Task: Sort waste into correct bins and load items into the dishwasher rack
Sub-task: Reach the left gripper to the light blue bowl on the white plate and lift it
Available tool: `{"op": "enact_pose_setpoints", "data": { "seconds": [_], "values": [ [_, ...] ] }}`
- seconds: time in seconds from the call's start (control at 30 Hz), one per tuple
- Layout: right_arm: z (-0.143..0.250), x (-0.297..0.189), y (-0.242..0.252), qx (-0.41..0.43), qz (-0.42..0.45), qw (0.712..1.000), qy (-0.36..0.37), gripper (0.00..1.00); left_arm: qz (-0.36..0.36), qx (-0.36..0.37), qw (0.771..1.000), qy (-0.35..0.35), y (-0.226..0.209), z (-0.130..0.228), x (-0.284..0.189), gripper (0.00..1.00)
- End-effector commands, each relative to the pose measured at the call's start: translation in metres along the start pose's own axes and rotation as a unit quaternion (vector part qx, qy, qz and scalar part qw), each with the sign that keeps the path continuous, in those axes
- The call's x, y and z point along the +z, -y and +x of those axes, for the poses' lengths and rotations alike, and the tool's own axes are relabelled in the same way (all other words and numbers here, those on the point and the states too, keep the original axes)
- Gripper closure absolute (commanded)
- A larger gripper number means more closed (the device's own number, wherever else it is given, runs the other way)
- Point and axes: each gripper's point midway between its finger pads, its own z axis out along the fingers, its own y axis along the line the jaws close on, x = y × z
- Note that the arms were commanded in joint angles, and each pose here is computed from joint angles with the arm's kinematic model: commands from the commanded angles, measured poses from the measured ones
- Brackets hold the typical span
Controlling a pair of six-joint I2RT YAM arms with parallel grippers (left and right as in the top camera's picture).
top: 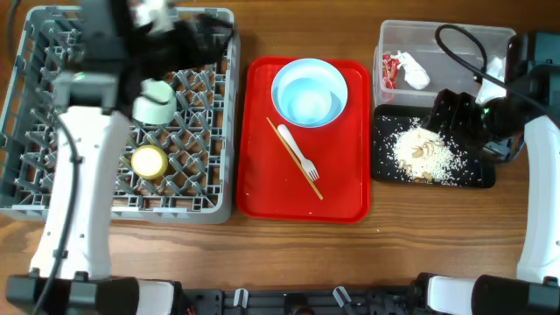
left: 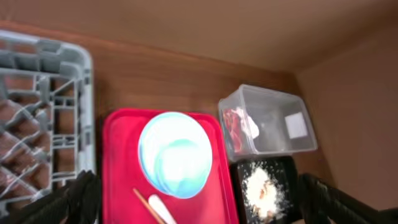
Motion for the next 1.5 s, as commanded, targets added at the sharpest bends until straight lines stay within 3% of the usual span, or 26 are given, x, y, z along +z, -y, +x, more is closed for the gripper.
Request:
{"op": "enact_pose_setpoints", "data": {
  "seconds": [0.0,0.1,0.23,0.33,0.4,0.47,0.53,0.6,0.63,0.73,0.87,1.0,1.23,1.37,1.47],
  "values": [
    [-0.001,-0.006,0.014,0.028,0.04,0.999,0.016,0.0,-0.079,0.068,0.994,0.012,0.027,-0.003,0.048,0.0],
    [-0.001,-0.006,0.014,0.028,0.04,0.999,0.016,0.0,-0.1,0.142,0.985,-0.017,0.05,0.036,0.118,0.0],
    [-0.001,-0.005,0.014,0.028,0.04,0.999,0.016,0.0,-0.095,0.175,0.975,-0.099,0.062,0.114,0.195,0.0],
    [-0.001,-0.005,0.014,0.027,0.04,0.999,0.015,0.0,-0.107,0.191,0.96,-0.173,0.046,0.184,0.245,0.0],
    [0.0,-0.005,0.014,0.027,0.04,0.999,0.015,0.0,-0.12,0.191,0.953,-0.204,0.03,0.209,0.258,0.0],
    [-0.001,-0.005,0.014,0.027,0.04,0.999,0.016,0.0,-0.14,0.189,0.941,-0.243,0.011,0.234,0.264,0.07],
    [-0.001,-0.005,0.014,0.027,0.04,0.999,0.016,0.0,-0.155,0.189,0.933,-0.266,-0.002,0.248,0.264,0.18],
    [-0.001,-0.005,0.014,0.027,0.04,0.999,0.016,0.0,-0.162,0.19,0.931,-0.266,-0.005,0.249,0.265,0.41],
    [-0.001,-0.005,0.014,0.027,0.04,0.999,0.016,0.0,-0.162,0.19,0.931,-0.266,-0.005,0.249,0.265,0.62],
    [-0.001,-0.005,0.014,0.021,0.04,0.999,0.016,0.0,-0.163,0.19,0.93,-0.27,-0.006,0.25,0.264,0.96],
    [-0.001,-0.005,0.014,0.016,0.04,0.999,0.015,0.0,-0.171,0.189,0.924,-0.286,-0.009,0.255,0.255,0.96],
    [-0.001,-0.005,0.014,0.016,0.04,0.999,0.015,0.0,-0.164,0.19,0.929,-0.272,0.006,0.236,0.238,0.96],
    [0.0,-0.005,0.014,0.016,0.04,0.999,0.014,0.0,-0.094,0.145,0.971,-0.166,0.044,0.127,0.164,0.96],
    [0.0,-0.005,0.014,0.016,0.04,0.999,0.014,0.0,-0.013,0.058,0.99,-0.125,0.01,0.059,0.124,0.96],
    [-0.001,-0.005,0.014,0.015,0.04,0.999,0.015,0.0,0.078,-0.009,0.992,-0.097,-0.026,0.015,0.093,0.96]
  ]
}}
